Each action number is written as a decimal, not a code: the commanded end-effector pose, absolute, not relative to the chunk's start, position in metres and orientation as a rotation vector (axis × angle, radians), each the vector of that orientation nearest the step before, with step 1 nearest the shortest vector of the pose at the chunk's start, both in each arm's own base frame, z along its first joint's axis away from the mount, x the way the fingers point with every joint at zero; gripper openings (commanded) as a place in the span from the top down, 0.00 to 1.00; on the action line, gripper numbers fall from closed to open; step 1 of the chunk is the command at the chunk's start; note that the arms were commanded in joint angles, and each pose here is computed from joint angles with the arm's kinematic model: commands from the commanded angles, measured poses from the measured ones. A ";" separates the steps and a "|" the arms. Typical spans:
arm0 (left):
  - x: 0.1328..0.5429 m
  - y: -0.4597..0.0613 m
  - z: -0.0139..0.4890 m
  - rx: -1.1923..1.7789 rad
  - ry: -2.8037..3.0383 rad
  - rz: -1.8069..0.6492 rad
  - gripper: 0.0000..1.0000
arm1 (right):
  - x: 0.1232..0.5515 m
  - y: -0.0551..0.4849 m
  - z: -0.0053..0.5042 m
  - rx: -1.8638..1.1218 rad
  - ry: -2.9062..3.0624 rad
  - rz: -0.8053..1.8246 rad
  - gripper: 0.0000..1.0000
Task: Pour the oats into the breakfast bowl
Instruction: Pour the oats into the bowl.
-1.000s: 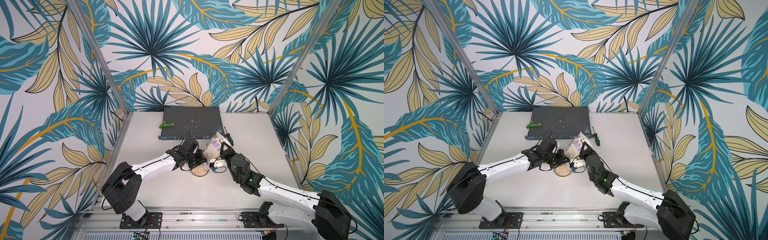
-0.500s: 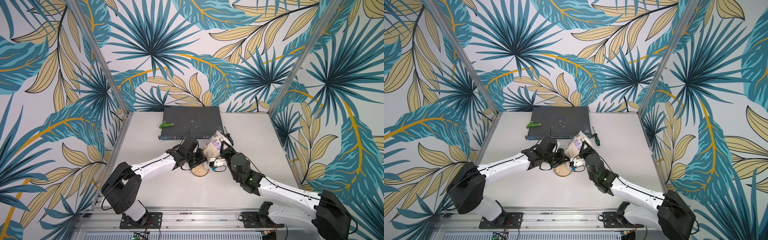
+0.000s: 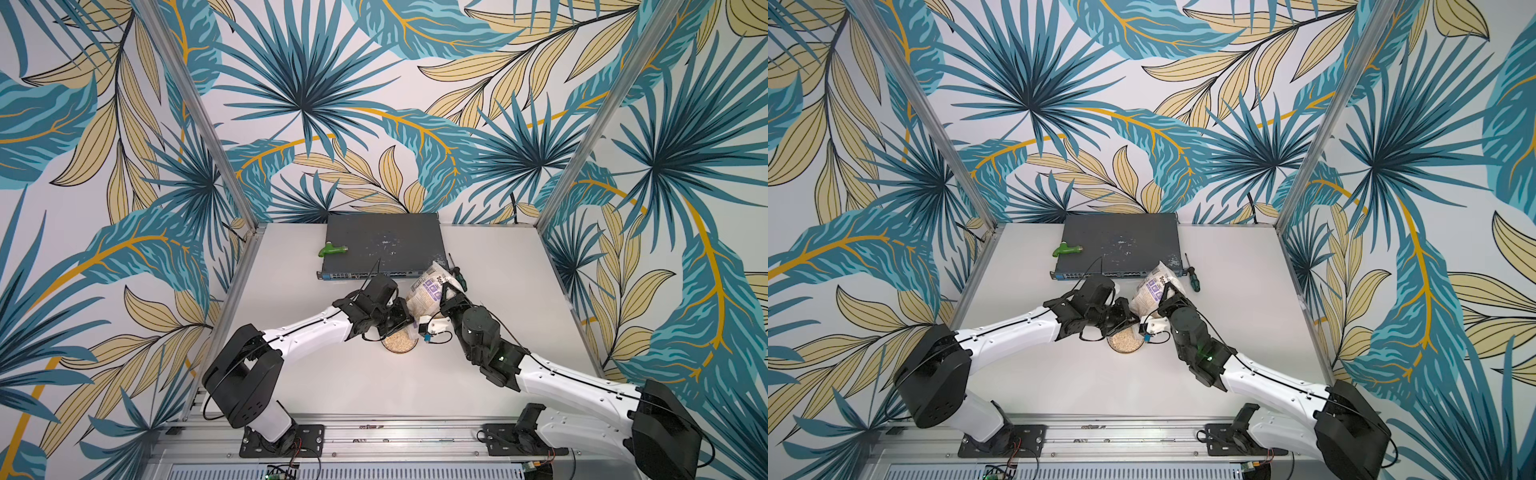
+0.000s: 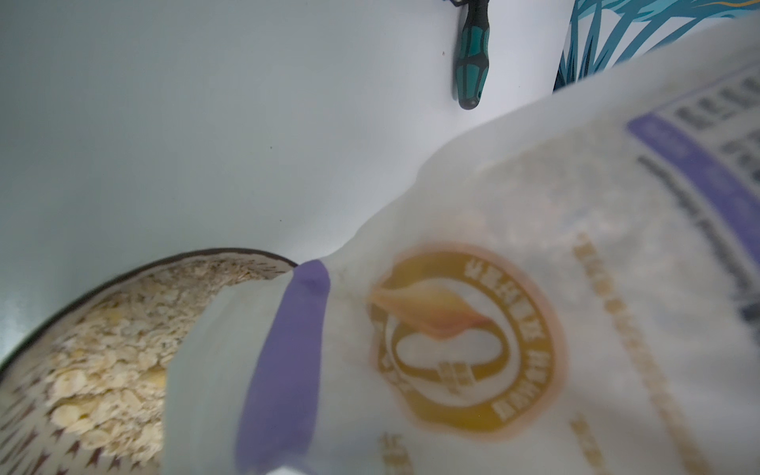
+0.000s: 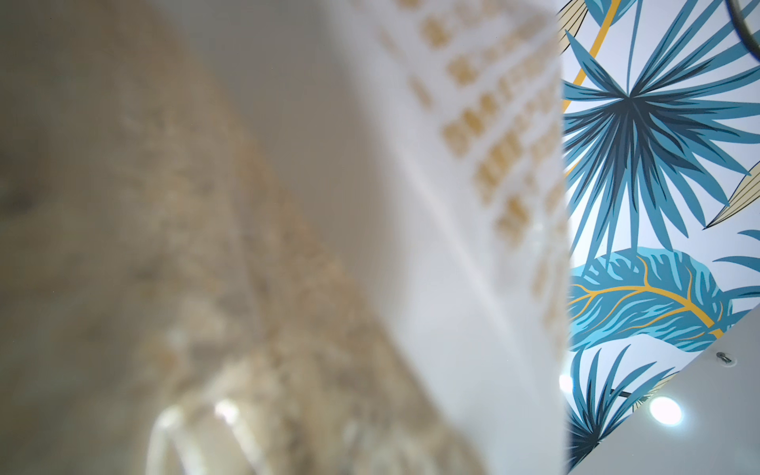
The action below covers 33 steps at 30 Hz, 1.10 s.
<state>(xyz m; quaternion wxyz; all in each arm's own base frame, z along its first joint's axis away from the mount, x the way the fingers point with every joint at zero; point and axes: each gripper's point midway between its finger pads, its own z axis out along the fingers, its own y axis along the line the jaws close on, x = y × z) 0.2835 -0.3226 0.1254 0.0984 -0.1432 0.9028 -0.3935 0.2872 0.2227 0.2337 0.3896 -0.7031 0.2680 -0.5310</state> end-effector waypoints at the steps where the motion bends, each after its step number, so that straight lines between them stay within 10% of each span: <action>1: 0.270 -0.290 0.076 -0.528 2.804 -0.902 1.00 | 0.279 0.212 0.355 -1.203 0.797 -1.249 1.00; 33: 0.267 -0.299 0.078 -0.512 2.811 -0.920 1.00 | 0.272 0.200 0.336 -1.191 0.845 -1.205 1.00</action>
